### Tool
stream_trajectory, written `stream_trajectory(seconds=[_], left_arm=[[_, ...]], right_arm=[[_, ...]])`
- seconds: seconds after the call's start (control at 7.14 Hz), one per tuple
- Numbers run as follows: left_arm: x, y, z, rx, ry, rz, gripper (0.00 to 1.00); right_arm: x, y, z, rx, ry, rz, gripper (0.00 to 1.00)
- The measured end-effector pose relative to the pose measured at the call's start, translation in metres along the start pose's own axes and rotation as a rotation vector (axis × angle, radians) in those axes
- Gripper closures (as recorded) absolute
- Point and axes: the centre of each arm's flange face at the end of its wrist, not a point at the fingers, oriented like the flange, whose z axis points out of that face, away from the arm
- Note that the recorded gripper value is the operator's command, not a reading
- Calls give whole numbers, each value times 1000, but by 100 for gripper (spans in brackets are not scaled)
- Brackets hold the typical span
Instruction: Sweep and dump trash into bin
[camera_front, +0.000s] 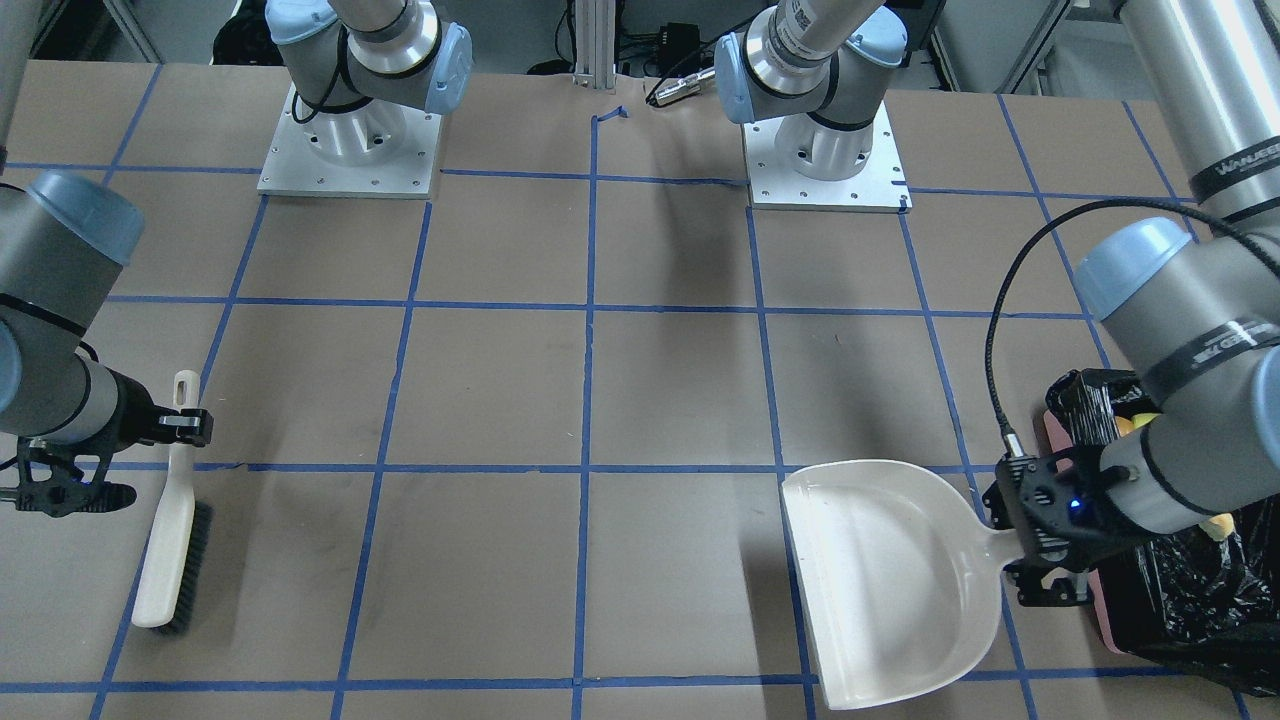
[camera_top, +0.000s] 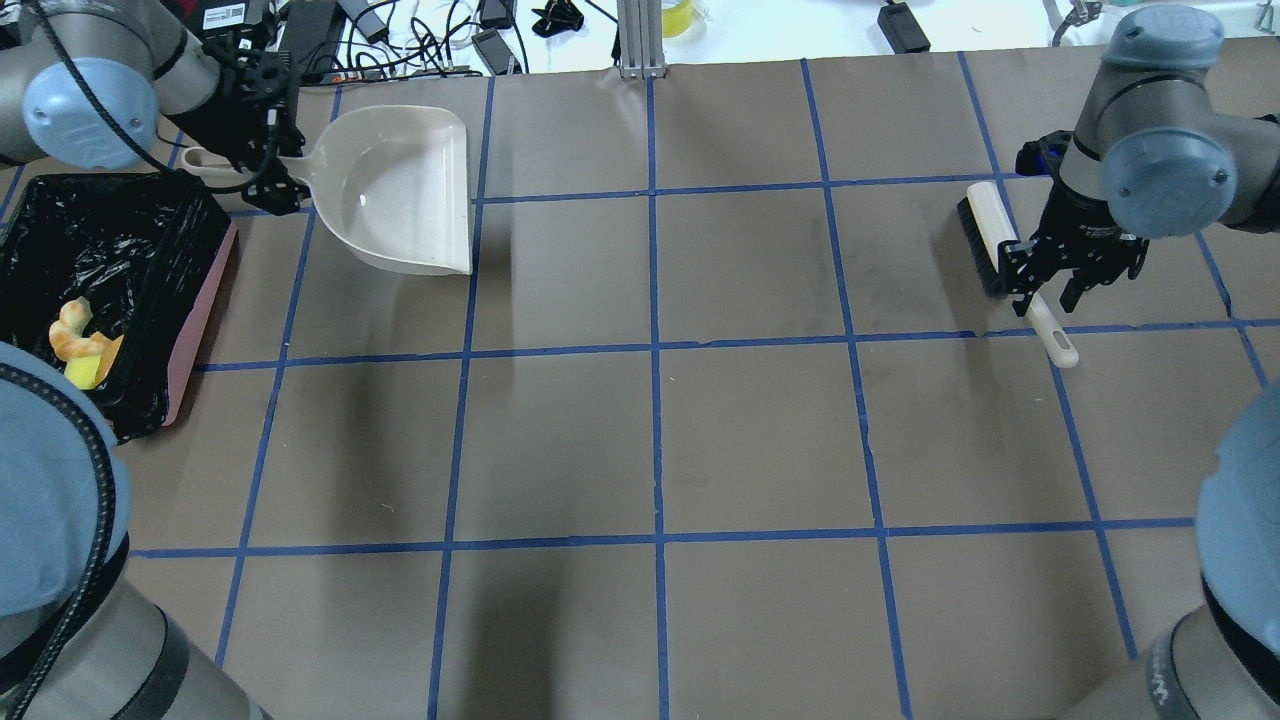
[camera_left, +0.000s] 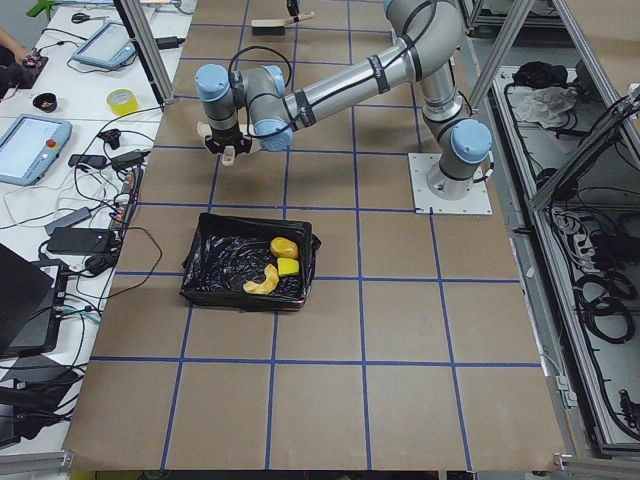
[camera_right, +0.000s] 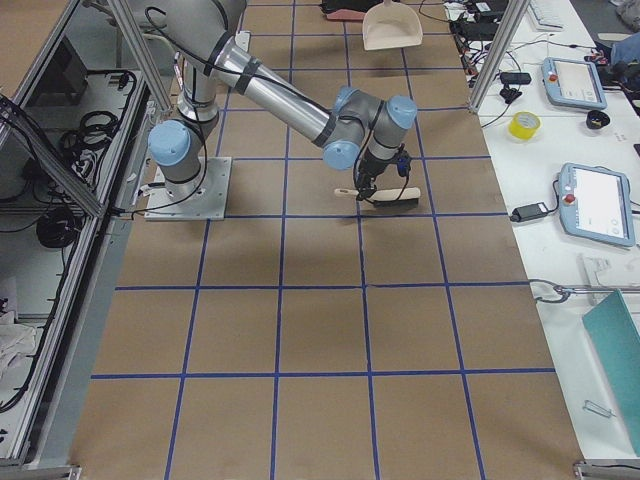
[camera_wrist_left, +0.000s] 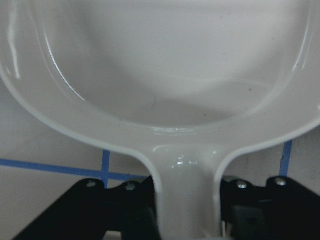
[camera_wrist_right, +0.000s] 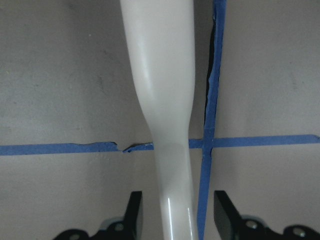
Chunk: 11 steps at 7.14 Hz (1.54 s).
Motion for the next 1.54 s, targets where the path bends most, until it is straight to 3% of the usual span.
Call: stream_trajectory(seconds=[0.14, 0.42, 0.7, 0.84, 0.98, 1.12, 1.4, 1.54], left_arm=[[-1, -12, 24, 6, 32, 22, 100], [3, -27, 62, -6, 48, 58, 100], [8, -30, 80, -11, 49, 65, 100], [12, -29, 88, -10, 55, 65, 76], [15, -29, 92, -10, 55, 66, 43], [15, -29, 94, -8, 46, 67, 19], [14, -30, 89, -9, 26, 61, 10], [15, -32, 80, -14, 15, 57, 0]], right_arm=[[0, 0, -2, 4, -2, 7, 31], [3, -1, -22, 39, 4, 18, 0], [7, 13, -88, 124, 27, 29, 0], [4, 31, -123, 154, 26, 35, 0], [-6, 56, -158, 185, 12, 55, 0], [-25, 80, -185, 208, -3, 69, 0], [-90, 108, -219, 256, -10, 47, 0], [-119, 115, -228, 274, -10, 20, 0]])
